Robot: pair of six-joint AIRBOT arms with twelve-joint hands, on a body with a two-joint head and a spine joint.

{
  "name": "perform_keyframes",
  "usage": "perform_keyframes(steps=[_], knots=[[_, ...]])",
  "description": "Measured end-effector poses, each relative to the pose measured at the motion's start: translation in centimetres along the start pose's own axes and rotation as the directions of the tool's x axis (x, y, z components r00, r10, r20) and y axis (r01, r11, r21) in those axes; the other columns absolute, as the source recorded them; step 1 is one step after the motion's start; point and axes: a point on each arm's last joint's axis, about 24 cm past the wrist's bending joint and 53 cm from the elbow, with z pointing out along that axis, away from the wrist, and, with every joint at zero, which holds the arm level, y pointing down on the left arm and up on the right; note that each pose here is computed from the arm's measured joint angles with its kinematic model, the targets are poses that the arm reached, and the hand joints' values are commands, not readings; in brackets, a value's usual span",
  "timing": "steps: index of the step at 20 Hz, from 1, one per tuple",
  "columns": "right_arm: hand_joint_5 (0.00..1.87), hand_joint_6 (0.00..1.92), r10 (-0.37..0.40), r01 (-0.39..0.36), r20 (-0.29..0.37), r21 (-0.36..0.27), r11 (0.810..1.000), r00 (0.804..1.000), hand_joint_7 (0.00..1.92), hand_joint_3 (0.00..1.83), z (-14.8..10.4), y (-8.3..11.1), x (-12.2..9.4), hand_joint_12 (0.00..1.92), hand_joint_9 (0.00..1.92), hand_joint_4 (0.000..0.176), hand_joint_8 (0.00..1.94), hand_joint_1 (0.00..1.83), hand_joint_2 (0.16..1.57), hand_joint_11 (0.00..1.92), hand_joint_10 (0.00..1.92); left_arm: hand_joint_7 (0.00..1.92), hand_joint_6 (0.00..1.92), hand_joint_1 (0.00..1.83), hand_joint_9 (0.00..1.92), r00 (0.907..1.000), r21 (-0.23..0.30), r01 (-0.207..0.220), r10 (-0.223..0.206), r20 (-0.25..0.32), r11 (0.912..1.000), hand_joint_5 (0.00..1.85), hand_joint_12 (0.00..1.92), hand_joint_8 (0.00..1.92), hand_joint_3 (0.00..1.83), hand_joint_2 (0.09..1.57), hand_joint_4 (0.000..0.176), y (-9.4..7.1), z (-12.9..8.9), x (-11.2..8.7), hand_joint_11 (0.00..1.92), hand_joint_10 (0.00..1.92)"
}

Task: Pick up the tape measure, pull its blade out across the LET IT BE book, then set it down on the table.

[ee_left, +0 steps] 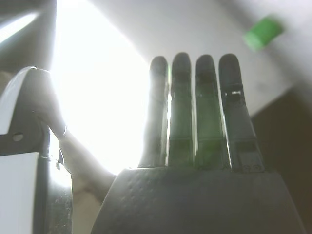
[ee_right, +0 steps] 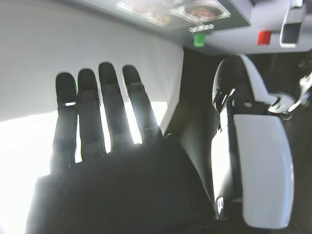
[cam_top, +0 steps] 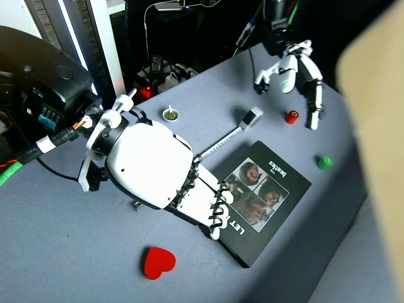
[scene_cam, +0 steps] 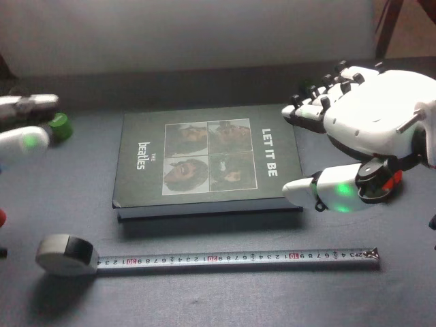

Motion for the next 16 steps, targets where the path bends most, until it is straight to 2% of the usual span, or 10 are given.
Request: perform_keyframes(steps=[3, 4, 5, 6, 7, 8, 10, 13, 14, 16], knots=[[0.83, 0.06, 0.019, -0.019, -0.015, 0.004, 1.000, 1.000, 0.91, 0.00, -0.1, -0.4, 0.5, 1.07, 0.87, 0.000, 0.05, 0.29, 1.13, 0.51, 0.11, 0.89, 0.02, 0.51, 0.86, 0.9894, 0.003, -0.140, 0.140, -0.039, 0.9901, 0.76, 0.99, 0.03, 0.00, 1.08, 0.000, -3.7, 2.1, 1.8, 0.49, 0.10], [0.97, 0.07, 0.027, -0.027, -0.014, 0.007, 1.000, 1.000, 1.02, 0.00, -0.1, -0.5, 0.5, 1.25, 0.89, 0.000, 0.08, 0.42, 1.12, 0.63, 0.45, 0.94, 0.01, 0.54, 0.81, 0.9840, 0.003, -0.176, 0.176, -0.028, 0.9844, 0.84, 1.15, 0.06, 0.00, 1.10, 0.000, -4.7, 2.7, 2.0, 0.55, 0.42], [1.02, 0.38, 0.027, -0.027, -0.008, 0.011, 1.000, 1.000, 1.03, 0.00, -0.1, -0.6, 0.3, 1.55, 0.89, 0.000, 0.46, 0.58, 1.11, 0.79, 1.12, 0.87, 0.07, 0.62, 0.71, 0.9813, -0.010, -0.192, 0.192, -0.017, 0.9813, 0.94, 1.35, 0.45, 0.01, 1.13, 0.000, -5.2, 3.2, 2.1, 0.63, 0.98], [0.91, 1.02, 0.034, -0.034, 0.001, 0.016, 0.999, 0.999, 0.95, 0.00, -0.1, -0.7, 0.0, 1.85, 0.98, 0.000, 1.12, 0.68, 1.12, 0.98, 1.66, 0.79, 1.02, 0.86, 0.72, 0.9783, -0.022, -0.207, 0.207, -0.009, 0.9781, 0.84, 1.61, 1.08, 0.00, 1.19, 0.120, -6.0, 3.6, 2.3, 0.74, 1.47], [0.85, 1.59, 0.034, -0.034, 0.009, 0.015, 0.999, 0.999, 0.92, 0.00, -0.1, -0.6, -0.4, 1.91, 1.15, 0.000, 1.68, 0.77, 1.12, 1.25, 1.87, 0.75, 1.54, 0.79, 0.80, 0.9712, -0.035, -0.238, 0.238, 0.001, 0.9706, 0.75, 1.86, 1.59, 0.00, 1.20, 0.000, -6.6, 3.8, 2.4, 0.87, 1.83], [0.86, 1.86, 0.034, -0.034, 0.019, 0.016, 0.999, 0.999, 1.00, 0.00, -0.1, -0.5, -0.7, 1.92, 1.30, 0.000, 1.89, 0.84, 1.13, 1.48, 1.91, 0.75, 1.85, 0.80, 0.92, 0.9629, -0.044, -0.266, 0.268, 0.032, 0.9629, 0.73, 1.91, 1.85, 0.00, 1.21, 0.000, -7.6, 4.0, 2.4, 1.03, 1.90], [0.95, 1.92, 0.031, -0.032, 0.028, 0.027, 0.999, 0.999, 1.19, 0.00, -0.1, -0.8, -0.9, 1.92, 1.45, 0.000, 1.94, 0.92, 1.16, 1.69, 1.92, 1.06, 1.92, 0.83, 1.20, 0.9531, -0.052, -0.284, 0.288, 0.093, 0.9573, 1.02, 1.92, 1.92, 0.00, 1.24, 0.000, -9.2, 4.6, 2.2, 1.31, 1.92], [1.17, 1.92, 0.036, -0.037, 0.020, 0.025, 0.999, 0.999, 1.42, 0.01, -0.2, -0.7, -0.6, 1.92, 1.58, 0.000, 1.94, 0.92, 1.27, 1.76, 1.92, 1.35, 1.92, 0.79, 1.42, 0.9029, -0.083, -0.400, 0.408, 0.135, 0.9127, 1.26, 1.92, 1.92, 0.00, 1.29, 0.000, -11.6, 5.1, 3.0, 1.46, 1.92], [1.17, 1.92, 0.038, -0.038, 0.020, 0.025, 0.999, 0.999, 1.43, 0.02, -0.2, -0.6, -0.6, 1.92, 1.58, 0.000, 1.94, 0.91, 1.31, 1.76, 1.92, 1.44, 1.92, 0.77, 1.52, 0.8996, -0.104, -0.407, 0.418, 0.126, 0.9074, 1.32, 1.92, 1.92, 0.00, 1.30, 0.137, -11.3, 5.0, 3.7, 1.55, 1.92], [1.15, 1.92, 0.042, -0.042, 0.023, 0.025, 0.999, 0.999, 1.43, 0.01, -0.3, -0.6, -0.7, 1.92, 1.59, 0.000, 1.94, 0.95, 1.32, 1.78, 1.92, 1.51, 1.92, 0.76, 1.61, 0.8997, -0.170, -0.411, 0.429, 0.083, 0.8957, 1.35, 1.92, 1.92, 0.00, 1.31, 0.174, -9.9, 4.8, 5.1, 1.68, 1.92]])
